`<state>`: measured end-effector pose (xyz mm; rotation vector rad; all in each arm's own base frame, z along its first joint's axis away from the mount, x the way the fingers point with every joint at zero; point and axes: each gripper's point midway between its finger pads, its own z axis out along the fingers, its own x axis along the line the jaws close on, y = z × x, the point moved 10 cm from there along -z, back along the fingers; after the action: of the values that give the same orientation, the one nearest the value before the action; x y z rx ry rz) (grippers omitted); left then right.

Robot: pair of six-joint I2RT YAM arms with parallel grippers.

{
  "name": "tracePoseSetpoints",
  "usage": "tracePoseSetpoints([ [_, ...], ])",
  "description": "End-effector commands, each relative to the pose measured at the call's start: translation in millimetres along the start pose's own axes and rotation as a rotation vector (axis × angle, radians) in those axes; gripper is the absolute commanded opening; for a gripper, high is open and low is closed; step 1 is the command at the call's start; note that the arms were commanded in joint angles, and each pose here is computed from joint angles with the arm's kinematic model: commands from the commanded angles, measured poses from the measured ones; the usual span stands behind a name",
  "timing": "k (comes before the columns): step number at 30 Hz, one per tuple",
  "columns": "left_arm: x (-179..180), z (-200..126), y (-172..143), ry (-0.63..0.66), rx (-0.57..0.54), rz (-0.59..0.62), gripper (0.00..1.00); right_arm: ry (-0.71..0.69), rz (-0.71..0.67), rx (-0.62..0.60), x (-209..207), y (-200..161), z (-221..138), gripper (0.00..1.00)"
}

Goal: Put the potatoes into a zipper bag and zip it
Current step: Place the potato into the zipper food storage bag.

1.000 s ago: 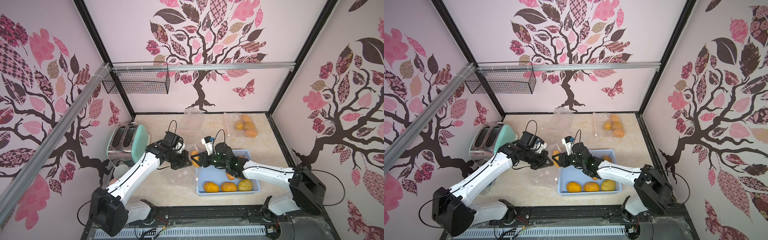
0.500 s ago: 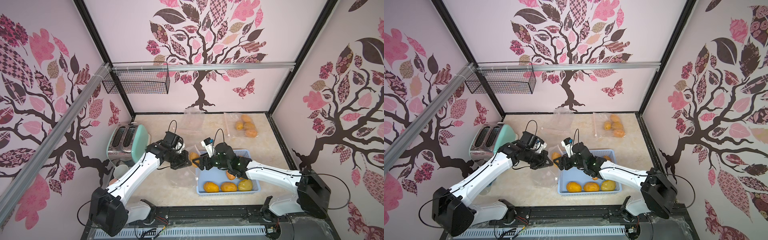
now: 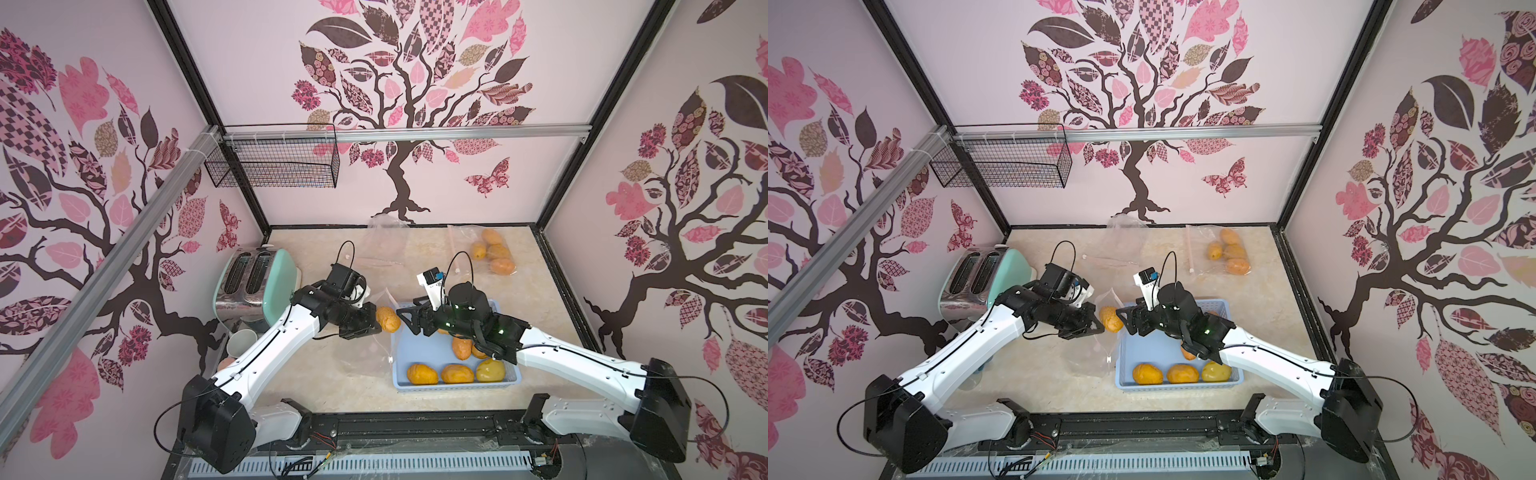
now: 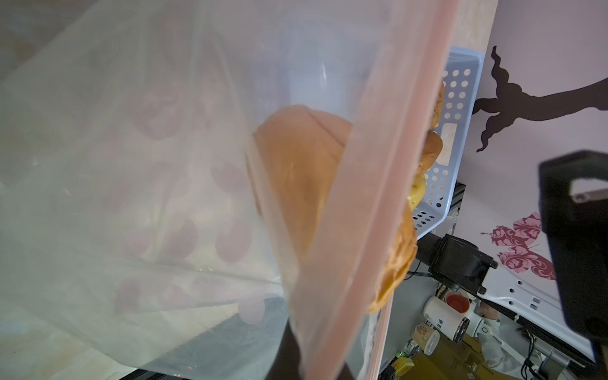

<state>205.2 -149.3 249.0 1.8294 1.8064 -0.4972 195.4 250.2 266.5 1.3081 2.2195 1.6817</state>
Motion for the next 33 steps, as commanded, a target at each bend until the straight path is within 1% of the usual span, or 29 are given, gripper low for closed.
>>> tracePoseSetpoints([
  [1,-3.1,-7.2,-3.1,-0.002,-0.013,0.055,0.0,-0.028,0.053,0.083,-4.0,-9.4,20.7,0.74],
  [3,-1.5,-6.9,-4.0,0.01,-0.012,0.057,0.0,-0.002,0.078,0.12,-2.1,-10.6,31.3,0.73],
  [10,-1.2,-8.1,-4.6,0.02,-0.006,0.066,0.0,0.051,0.141,0.192,-4.3,-25.0,52.6,0.6],
  [15,-3.0,-11.0,-4.7,0.02,-0.01,0.077,0.0,0.106,0.167,0.246,-3.7,-34.4,64.1,0.54],
  [17,-4.0,-14.0,-4.3,0.029,-0.016,0.083,0.0,0.114,0.17,0.26,-3.7,-36.4,67.4,0.47],
  [19,-2.8,-15.5,-5.8,0.049,-0.018,0.087,0.0,0.125,0.169,0.255,-2.9,-34.9,67.9,0.38],
  [21,-0.8,-18.6,-6.1,0.087,-0.032,0.091,0.0,0.138,0.165,0.247,-0.6,-32.1,66.9,0.29],
  [23,2.1,-23.6,-7.1,0.151,-0.045,0.099,0.0,0.148,0.155,0.238,1.9,-26.8,65.2,0.21],
  [25,4.7,-32.1,-7.3,0.234,-0.066,0.108,0.0,0.159,0.14,0.232,5.8,-20.2,63.7,0.2],
  [26,6.4,-38.5,-7.4,0.295,-0.08,0.115,0.0,0.164,0.131,0.233,7.6,-17.0,63.2,0.25],
  [27,7.2,-45.7,-7.0,0.351,-0.107,0.123,0.0,0.173,0.115,0.229,10.3,-12.9,61.4,0.4],
  [28,9.4,-55.2,-6.4,0.433,-0.145,0.13,0.0,0.169,0.095,0.215,12.2,-7.0,58.6,0.58],
  [29,11.9,-66.1,-5.3,0.521,-0.198,0.137,0.0,0.147,0.078,0.19,13.0,-0.8,53.6,0.69],
  [31,17.4,-87.2,-5.3,0.694,-0.298,0.137,0.0,0.119,0.029,0.133,15.6,10.1,40.4,0.78],
  [32,19.5,-96.9,-6.4,0.763,-0.338,0.138,0.0,0.116,-0.004,0.107,17.4,15.5,32.0,0.8],
  [33,20.2,-104.1,-7.8,0.802,-0.366,0.14,0.0,0.119,-0.032,0.086,19.9,19.8,24.0,0.82],
])
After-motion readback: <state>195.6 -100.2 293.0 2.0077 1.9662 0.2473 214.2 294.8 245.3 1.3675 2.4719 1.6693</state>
